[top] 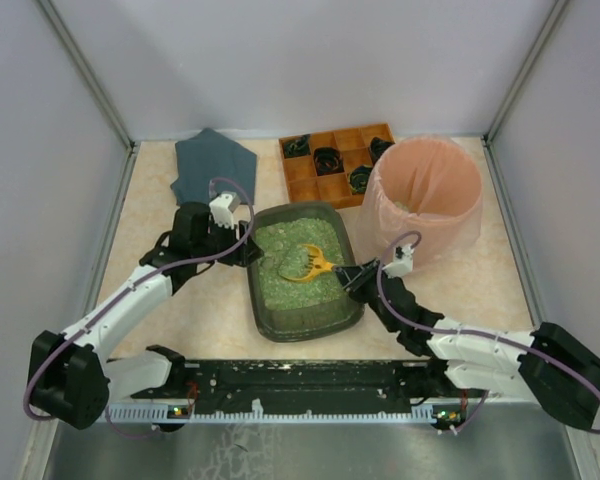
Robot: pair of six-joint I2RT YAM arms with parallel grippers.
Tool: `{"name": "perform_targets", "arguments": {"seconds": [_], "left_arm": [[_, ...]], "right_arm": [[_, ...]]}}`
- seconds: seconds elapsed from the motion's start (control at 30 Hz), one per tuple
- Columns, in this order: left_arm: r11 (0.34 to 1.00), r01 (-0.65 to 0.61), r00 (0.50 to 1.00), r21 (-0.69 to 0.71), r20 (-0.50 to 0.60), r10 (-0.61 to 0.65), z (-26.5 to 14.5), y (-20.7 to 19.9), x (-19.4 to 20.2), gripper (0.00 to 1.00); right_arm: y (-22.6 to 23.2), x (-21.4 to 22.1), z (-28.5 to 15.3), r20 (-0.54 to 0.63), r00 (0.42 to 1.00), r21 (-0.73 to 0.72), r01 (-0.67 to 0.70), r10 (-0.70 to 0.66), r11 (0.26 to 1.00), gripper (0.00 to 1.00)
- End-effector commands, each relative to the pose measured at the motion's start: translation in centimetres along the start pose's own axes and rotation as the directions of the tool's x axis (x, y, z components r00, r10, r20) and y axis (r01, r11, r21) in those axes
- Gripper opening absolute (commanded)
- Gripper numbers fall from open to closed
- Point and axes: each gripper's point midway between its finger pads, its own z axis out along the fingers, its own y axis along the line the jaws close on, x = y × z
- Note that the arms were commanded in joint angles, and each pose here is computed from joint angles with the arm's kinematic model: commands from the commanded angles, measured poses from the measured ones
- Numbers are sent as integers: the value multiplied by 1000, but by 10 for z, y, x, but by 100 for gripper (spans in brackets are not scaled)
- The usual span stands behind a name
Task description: Clean the litter box
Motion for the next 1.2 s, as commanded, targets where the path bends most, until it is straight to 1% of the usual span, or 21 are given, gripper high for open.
{"name": "perform_targets", "arguments": {"seconds": [0.0, 0.2, 0.33, 0.47, 0.53, 0.63, 0.73, 0.77, 0.83, 0.87, 0.9, 0.97, 1.0, 1.07, 1.1, 1.17], "left_arm": [[1000, -27, 998, -10, 59, 27, -6, 0, -12, 63], [999, -35, 995, -10, 89, 35, -10, -1, -16, 63], [999, -47, 992, 7, 119, 45, -14, -6, -21, 63], [999, -53, 988, 8, 144, 51, -18, -7, -24, 63], [999, -52, 987, 5, 152, 50, -19, -7, -25, 63], [998, -55, 986, 9, 160, 53, -19, -8, -26, 63], [999, -54, 986, 5, 160, 53, -20, -7, -26, 63], [999, -54, 986, 4, 161, 53, -20, -7, -25, 63], [998, -56, 985, 6, 165, 54, -21, -7, -26, 63], [998, -58, 984, 7, 169, 56, -21, -7, -27, 63], [998, -58, 984, 8, 169, 56, -20, -8, -27, 63], [998, -60, 984, 5, 168, 59, -20, -7, -28, 63], [998, -57, 985, 0, 166, 57, -20, -6, -27, 63], [999, -53, 985, -3, 164, 52, -20, -5, -25, 63], [999, -54, 985, -2, 167, 53, -20, -6, -26, 63], [998, -60, 983, 4, 172, 58, -20, -7, -28, 63]], "right_arm": [[29, -27, -11, 45, 994, -171, -94, 103, 981, 0], [32, -45, -29, 58, 986, -268, -137, 158, 954, 0], [41, -50, -37, -7, 987, -355, -153, 161, 922, 0], [42, -58, -40, -23, 982, -393, -181, 187, 902, 0], [45, -57, -40, -37, 984, -399, -177, 177, 900, 0], [59, -55, -43, -76, 986, -457, -164, 145, 874, 0], [41, -70, -40, -30, 973, -421, -219, 228, 880, 0], [43, -70, -39, -38, 975, -421, -214, 219, 882, 0], [58, -62, -40, -84, 985, -457, -175, 154, 872, 0], [61, -63, -42, -87, 985, -472, -172, 148, 864, 0], [57, -67, -42, -74, 983, -466, -181, 166, 866, 0], [38, -76, -38, -29, 975, -407, -213, 220, 889, 0], [37, -77, -37, -25, 974, -398, -216, 225, 892, 0], [51, -71, -38, -63, 985, -431, -170, 159, 886, 0], [54, -71, -39, -67, 987, -444, -164, 149, 881, 0], [39, -78, -37, -36, 981, -402, -188, 190, 896, 0]]}}
